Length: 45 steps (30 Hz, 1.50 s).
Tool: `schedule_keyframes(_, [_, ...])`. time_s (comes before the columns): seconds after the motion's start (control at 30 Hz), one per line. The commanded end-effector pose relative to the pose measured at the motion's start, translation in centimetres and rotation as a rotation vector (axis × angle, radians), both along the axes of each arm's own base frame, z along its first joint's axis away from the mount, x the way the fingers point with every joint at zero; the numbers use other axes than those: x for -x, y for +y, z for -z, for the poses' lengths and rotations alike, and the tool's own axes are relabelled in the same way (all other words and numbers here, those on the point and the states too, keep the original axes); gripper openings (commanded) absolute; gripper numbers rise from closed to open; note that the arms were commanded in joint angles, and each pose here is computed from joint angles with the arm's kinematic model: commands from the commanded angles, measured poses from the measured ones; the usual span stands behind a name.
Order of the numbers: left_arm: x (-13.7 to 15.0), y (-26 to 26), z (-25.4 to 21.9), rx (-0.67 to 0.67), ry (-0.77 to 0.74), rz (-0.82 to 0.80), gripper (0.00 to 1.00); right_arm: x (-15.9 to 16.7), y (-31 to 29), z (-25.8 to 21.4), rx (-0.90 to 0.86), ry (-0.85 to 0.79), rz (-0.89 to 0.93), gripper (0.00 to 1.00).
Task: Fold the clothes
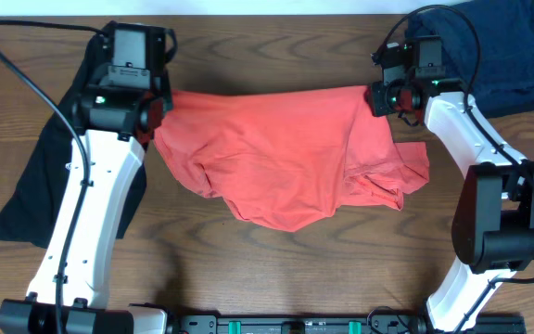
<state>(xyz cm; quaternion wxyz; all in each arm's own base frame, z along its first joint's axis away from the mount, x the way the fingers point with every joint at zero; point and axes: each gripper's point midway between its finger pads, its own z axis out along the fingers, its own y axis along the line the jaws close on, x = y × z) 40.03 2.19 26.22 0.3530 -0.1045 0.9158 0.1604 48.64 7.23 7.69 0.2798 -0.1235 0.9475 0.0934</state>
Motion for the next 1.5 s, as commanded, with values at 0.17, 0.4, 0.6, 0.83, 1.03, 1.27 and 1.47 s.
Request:
schedule_keyframes(0.17, [0.1,2.0,-1.2,-0.024,-0.037,-0.070,0.07,3.4,-1.5,-4.6,-0.017,0.143,0.046,0.81])
schedule_keyframes(0.4, [0.2,2.0,-0.9,-0.025,-0.028,-0.070,0.06,9.1,-2.7,-1.5,-0.007,0.392,0.077,0.75])
schedule_keyframes(0.6, [0.2,2.0,-0.9,-0.026,-0.027,-0.070,0.06,11.6,-3.0,0.9,-0.007,0.471,0.042,0.62])
schedule_keyframes(0.83, [0.2,2.0,-0.9,-0.025,-0.027,-0.070,0.06,12.4,-3.0,3.7,0.003,0.465,0.013,0.59])
schedule_keyframes(1.03, [0.3,2.0,-0.8,-0.026,-0.024,-0.070,0.06,11.9,-3.0,5.6,-0.003,0.410,0.025,0.50])
schedule_keyframes(1.27, [0.3,2.0,-0.8,-0.026,-0.024,-0.070,0.06,10.4,-3.1,5.4,-0.010,0.353,0.050,0.19])
schedule_keyframes(1.47, [0.3,2.0,-0.8,-0.026,-0.024,-0.070,0.06,9.3,-3.6,4.3,-0.014,0.325,0.063,0.13])
